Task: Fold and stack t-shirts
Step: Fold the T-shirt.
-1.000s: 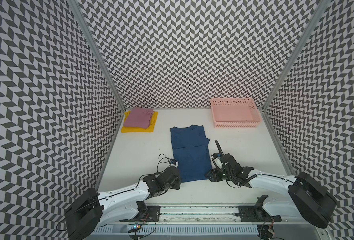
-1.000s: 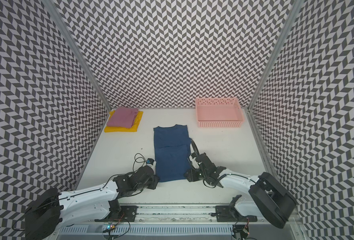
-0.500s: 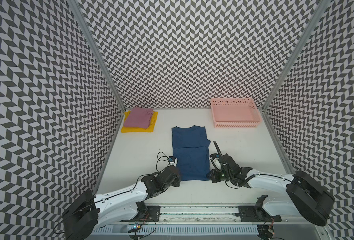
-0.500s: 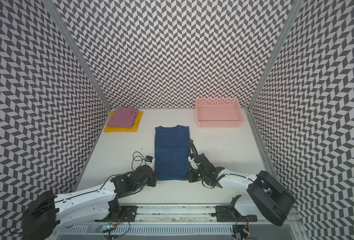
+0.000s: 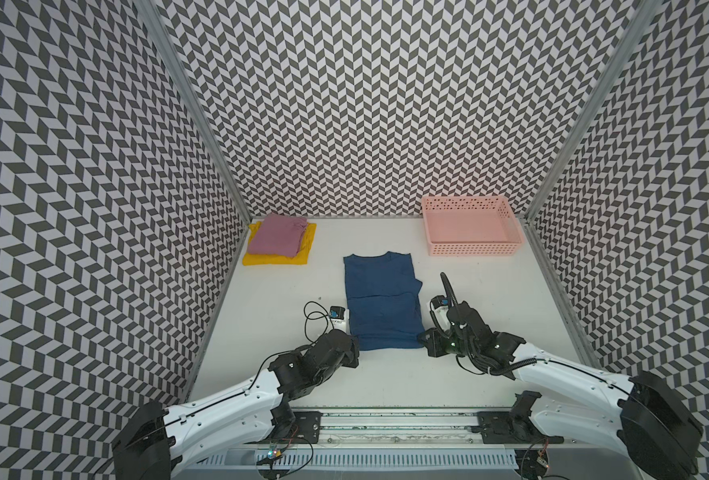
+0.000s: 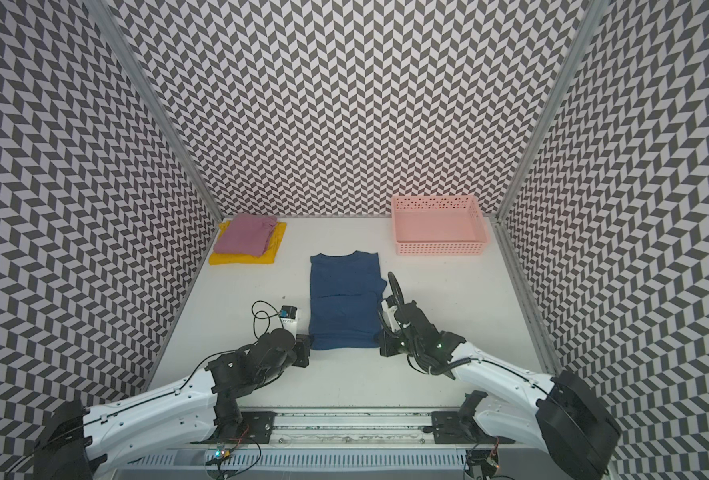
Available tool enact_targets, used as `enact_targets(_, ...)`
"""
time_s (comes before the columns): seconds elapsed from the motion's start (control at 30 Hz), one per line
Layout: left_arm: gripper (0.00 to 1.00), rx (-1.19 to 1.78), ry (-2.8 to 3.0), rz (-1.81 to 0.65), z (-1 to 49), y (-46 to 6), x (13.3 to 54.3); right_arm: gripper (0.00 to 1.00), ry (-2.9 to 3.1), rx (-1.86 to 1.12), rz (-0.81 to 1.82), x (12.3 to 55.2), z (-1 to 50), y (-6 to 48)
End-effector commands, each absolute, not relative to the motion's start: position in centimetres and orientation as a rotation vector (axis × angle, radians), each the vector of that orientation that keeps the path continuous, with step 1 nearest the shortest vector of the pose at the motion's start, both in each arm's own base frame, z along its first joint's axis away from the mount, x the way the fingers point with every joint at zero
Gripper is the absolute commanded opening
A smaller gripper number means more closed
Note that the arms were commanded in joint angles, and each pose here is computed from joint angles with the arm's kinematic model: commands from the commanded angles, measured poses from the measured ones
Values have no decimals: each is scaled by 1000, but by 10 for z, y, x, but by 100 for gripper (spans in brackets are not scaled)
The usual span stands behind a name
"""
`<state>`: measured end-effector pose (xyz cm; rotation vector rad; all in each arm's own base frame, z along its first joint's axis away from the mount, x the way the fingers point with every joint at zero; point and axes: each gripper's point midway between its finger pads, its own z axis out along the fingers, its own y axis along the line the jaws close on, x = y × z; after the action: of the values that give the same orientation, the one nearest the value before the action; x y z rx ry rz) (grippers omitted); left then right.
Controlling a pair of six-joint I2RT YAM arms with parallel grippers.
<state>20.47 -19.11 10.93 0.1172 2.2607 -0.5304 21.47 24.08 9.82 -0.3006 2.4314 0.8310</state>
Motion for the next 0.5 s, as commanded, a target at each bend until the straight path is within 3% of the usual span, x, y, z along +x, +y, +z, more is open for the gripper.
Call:
enact_targets(0.0,0,71,2103,-465,154,-188,241,0,2283,-247,721,250,133,241)
enact_targets(0.47,0,5,1926,-421,220,-186,357,0,2146,-304,599,354,182,276)
